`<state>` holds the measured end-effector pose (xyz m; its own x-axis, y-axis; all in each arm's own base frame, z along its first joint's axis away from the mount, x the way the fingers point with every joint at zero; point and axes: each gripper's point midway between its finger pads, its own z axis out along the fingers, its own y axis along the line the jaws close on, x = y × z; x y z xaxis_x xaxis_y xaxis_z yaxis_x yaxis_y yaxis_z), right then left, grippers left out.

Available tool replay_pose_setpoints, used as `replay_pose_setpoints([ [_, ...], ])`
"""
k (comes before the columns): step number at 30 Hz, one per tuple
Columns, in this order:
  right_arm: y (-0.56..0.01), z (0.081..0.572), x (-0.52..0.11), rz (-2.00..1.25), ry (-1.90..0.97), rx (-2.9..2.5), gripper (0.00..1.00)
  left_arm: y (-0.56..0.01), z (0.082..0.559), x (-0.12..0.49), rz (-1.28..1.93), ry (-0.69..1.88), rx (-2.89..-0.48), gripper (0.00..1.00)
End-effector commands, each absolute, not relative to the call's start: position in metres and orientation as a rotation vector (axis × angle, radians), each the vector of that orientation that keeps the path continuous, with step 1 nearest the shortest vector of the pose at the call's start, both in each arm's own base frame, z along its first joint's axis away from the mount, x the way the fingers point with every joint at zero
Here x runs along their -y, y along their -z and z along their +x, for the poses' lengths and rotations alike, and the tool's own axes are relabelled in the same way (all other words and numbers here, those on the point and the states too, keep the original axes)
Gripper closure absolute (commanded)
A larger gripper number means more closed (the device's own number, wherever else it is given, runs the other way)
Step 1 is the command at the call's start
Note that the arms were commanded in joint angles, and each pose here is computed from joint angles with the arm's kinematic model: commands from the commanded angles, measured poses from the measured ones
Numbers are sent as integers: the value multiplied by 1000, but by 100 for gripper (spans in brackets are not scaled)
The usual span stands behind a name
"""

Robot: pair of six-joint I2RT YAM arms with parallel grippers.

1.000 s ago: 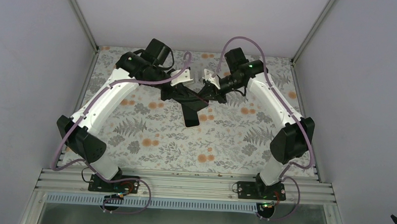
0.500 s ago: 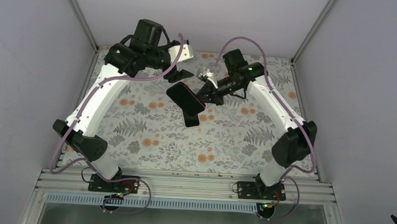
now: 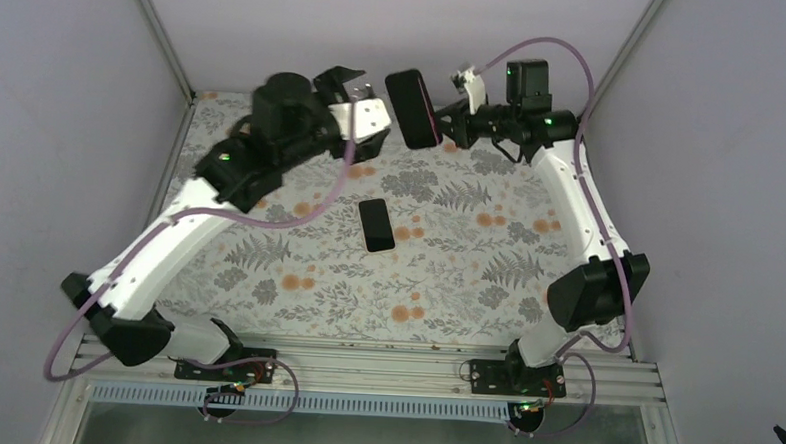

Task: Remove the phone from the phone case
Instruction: Remove the phone case from the phone.

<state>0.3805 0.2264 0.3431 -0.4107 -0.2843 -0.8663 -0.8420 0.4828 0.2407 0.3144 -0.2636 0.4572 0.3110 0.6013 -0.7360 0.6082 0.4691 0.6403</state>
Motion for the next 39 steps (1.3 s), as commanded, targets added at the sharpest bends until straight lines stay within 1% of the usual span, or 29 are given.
replay_pose_setpoints([
  [1,-411,423,-233,-784,-832,-1767,97,-432,363,285,1040,-247,-1341,0],
  [3,-426,435,-233,-749,-808,-1728,97,-418,364,303,1048,-264,-1286,0],
  [6,-440,445,-233,-720,-804,-1687,97,-413,369,320,998,-233,-1238,0],
  [11,-427,457,-240,-707,-849,-1727,97,-429,382,326,838,-165,-1198,0],
  [14,-417,460,-239,-698,-851,-1749,97,-429,387,337,833,-121,-1186,0],
  [19,-416,464,-238,-671,-855,-1759,97,-410,406,354,869,-68,-1243,0],
  [23,-419,463,-237,-662,-852,-1754,97,-396,421,353,874,-5,-1303,0],
  [28,-422,459,-238,-665,-870,-1746,97,-391,434,339,834,-6,-1335,0],
  [33,-422,456,-239,-671,-879,-1745,97,-399,436,330,797,-7,-1332,0],
  [39,-421,455,-239,-668,-881,-1745,97,-396,439,336,805,14,-1346,0],
])
